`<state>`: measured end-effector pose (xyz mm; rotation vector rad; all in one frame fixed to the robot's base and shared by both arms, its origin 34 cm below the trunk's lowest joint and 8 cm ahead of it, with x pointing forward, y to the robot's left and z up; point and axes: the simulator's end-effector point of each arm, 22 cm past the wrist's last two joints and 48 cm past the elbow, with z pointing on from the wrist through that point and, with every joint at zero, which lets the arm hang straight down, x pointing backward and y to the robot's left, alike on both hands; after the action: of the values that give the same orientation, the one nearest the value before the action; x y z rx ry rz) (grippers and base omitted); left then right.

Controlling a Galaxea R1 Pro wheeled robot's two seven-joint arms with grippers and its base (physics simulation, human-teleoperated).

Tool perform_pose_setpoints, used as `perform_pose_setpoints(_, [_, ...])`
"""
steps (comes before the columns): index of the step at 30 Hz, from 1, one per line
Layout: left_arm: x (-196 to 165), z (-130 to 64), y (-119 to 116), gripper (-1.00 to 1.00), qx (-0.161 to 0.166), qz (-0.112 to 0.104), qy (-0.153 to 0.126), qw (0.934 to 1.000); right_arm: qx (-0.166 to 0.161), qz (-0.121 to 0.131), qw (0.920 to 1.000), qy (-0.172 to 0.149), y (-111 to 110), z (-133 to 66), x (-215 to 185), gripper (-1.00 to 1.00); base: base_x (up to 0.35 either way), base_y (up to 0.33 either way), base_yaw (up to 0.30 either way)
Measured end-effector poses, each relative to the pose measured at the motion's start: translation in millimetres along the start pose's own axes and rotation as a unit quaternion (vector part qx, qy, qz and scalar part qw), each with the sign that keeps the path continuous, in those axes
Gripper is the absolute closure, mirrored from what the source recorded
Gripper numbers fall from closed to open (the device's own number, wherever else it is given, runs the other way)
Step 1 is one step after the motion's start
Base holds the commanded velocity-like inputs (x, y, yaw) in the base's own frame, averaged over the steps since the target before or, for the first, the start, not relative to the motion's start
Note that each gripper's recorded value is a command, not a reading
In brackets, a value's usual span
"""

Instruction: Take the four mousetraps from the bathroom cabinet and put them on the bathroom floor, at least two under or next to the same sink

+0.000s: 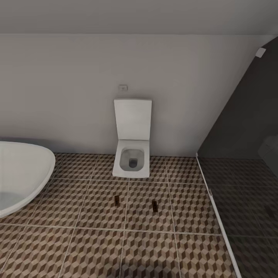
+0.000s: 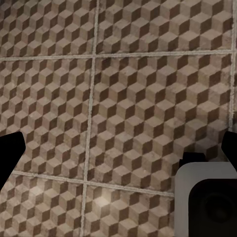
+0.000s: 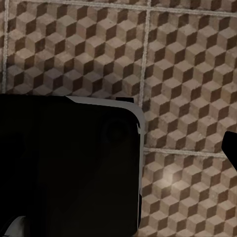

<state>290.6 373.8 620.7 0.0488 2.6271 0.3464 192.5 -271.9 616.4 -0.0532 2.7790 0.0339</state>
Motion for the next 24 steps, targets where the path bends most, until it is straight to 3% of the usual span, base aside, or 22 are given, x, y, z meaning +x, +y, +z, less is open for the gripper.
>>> perform_pose_setpoints(24, [0.0,0.0,0.1,-1.0,0.0,0.0,0.0,1.0,0.0,0.0,1.0,0.0,0.0,-0.1,0.2,-1.0,0.0,0.0,0.0])
